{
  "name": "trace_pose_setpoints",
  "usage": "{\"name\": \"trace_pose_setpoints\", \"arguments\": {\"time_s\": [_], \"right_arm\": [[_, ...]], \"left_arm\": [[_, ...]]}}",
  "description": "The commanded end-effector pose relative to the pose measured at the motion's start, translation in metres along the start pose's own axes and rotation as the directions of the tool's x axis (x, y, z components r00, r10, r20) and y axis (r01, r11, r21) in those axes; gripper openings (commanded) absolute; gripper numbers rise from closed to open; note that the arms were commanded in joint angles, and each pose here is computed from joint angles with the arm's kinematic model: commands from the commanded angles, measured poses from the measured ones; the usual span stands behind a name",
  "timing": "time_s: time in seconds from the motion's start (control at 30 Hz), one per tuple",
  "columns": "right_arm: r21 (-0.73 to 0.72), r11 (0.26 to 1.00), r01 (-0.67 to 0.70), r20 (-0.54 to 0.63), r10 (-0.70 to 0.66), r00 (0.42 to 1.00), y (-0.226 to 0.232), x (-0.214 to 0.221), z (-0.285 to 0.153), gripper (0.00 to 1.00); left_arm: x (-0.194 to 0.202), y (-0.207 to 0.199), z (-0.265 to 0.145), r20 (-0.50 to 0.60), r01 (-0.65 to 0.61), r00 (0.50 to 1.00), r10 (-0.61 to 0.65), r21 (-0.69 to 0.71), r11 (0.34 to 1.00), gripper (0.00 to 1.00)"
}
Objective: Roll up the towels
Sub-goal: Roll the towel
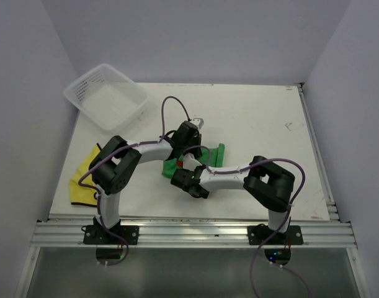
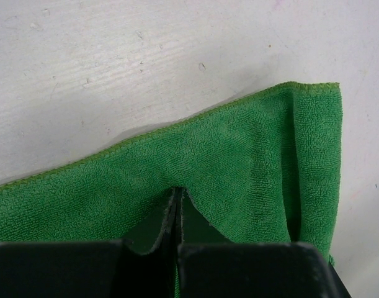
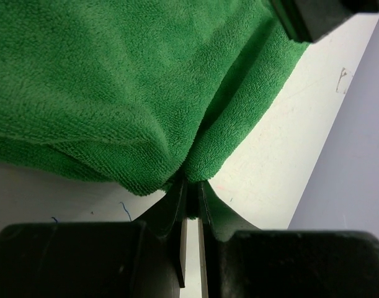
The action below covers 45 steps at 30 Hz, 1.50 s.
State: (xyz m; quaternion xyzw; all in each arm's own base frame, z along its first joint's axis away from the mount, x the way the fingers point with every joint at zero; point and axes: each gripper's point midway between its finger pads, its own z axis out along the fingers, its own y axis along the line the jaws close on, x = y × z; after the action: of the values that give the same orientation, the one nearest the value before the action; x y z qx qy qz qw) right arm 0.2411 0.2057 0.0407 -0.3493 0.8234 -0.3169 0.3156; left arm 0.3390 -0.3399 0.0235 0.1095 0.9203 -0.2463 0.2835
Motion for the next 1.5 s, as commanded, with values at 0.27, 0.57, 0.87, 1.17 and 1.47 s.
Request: {"name": "trace_pose_setpoints", "arguments": {"time_s": [0.27, 0.57, 0.87, 1.17, 1.47], "right_arm": [[-0.022, 1.0, -0.018, 0.079, 0.019, 0.997, 0.018, -0.029, -0.002, 0.0], [-0.02, 1.0, 0.005, 0.067, -0.004, 0.998, 0.027, -0.021, 0.006, 0.0], [-0.022, 1.0, 0.01, 0.064, -0.008, 0.998, 0.032, -0.019, 0.01, 0.0], [-0.022, 1.0, 0.007, 0.058, -0.006, 0.998, 0.033, -0.018, 0.01, 0.0], [-0.022, 1.0, 0.012, 0.036, -0.011, 0.999, 0.038, -0.013, 0.014, 0.0]], "left_arm": [[0.02, -0.009, -0.002, -0.037, -0.057, 0.998, 0.058, 0.012, 0.998, 0.0], [0.0, -0.014, -0.011, -0.008, -0.112, 0.994, 0.112, -0.001, 0.994, 0.0], [-0.067, -0.024, -0.047, 0.122, -0.161, 0.979, 0.16, -0.004, 0.987, 0.21], [-0.099, -0.068, -0.062, 0.194, -0.138, 0.976, 0.1, 0.194, 0.971, 0.4], [-0.084, -0.102, -0.067, 0.194, -0.148, 0.979, 0.06, 0.483, 0.863, 0.31]]}}
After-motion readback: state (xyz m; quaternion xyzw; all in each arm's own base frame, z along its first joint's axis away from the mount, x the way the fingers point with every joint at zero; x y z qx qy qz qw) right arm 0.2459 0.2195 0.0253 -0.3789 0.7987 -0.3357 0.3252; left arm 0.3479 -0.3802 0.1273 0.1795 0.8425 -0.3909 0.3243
